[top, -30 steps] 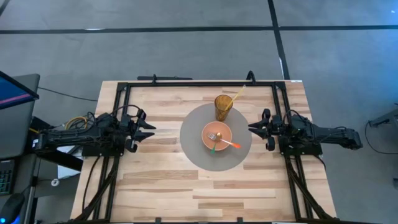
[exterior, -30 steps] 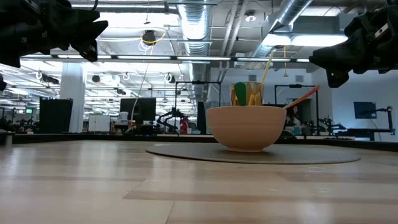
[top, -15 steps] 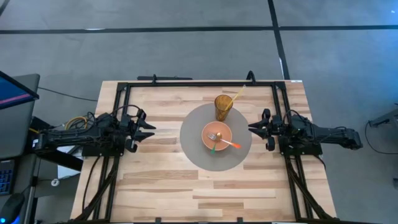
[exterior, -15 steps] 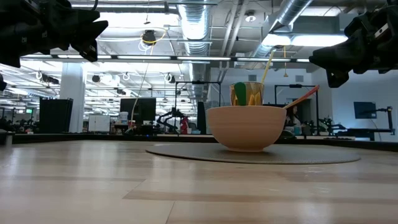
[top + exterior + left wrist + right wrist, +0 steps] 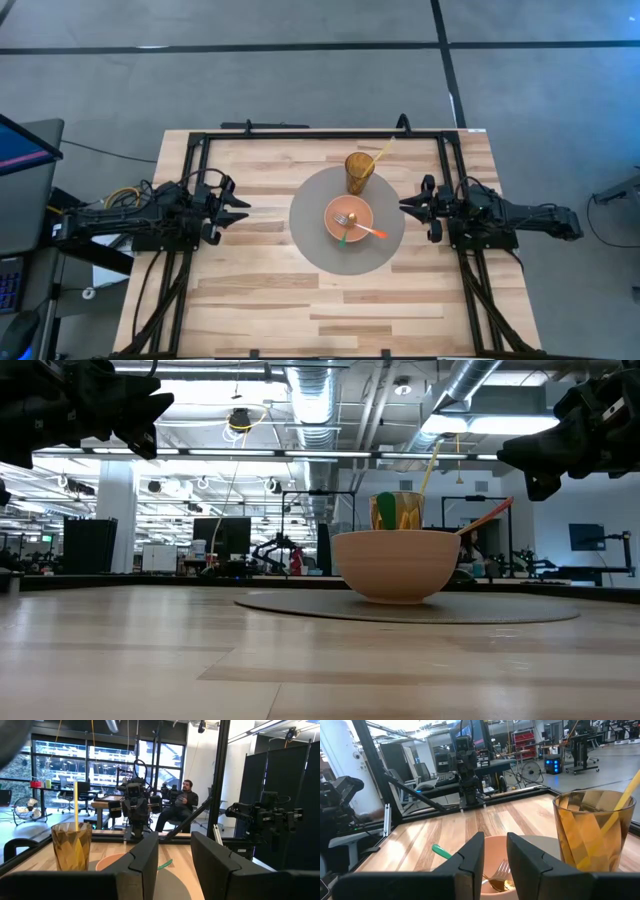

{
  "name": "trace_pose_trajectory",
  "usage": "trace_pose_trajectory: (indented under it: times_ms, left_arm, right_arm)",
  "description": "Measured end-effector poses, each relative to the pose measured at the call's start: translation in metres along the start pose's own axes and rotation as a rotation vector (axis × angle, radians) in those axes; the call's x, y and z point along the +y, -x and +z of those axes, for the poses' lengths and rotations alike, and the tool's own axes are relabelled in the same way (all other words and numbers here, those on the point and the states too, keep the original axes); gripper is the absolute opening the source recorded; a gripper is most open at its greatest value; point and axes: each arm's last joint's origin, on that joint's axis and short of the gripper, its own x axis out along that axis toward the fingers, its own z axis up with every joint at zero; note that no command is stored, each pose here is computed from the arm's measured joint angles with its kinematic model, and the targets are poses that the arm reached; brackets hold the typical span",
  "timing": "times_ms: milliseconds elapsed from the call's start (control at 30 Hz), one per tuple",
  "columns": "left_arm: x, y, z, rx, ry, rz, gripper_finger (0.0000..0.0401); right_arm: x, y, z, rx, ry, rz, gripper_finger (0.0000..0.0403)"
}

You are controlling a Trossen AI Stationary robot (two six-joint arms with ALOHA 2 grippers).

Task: Pick & Place Utensil
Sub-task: Return to Home Position

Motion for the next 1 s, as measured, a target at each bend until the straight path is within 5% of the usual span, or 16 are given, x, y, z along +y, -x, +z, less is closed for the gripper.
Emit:
trace_pose_trajectory:
  times_ms: [1000]
  left_arm:
    - [0.0000,0.0000,0.0000,0.000,0.000,0.000,0.0117]
  right_arm:
    - [0.0000,0.0000,0.0000,0.000,0.000,0.000,0.0077]
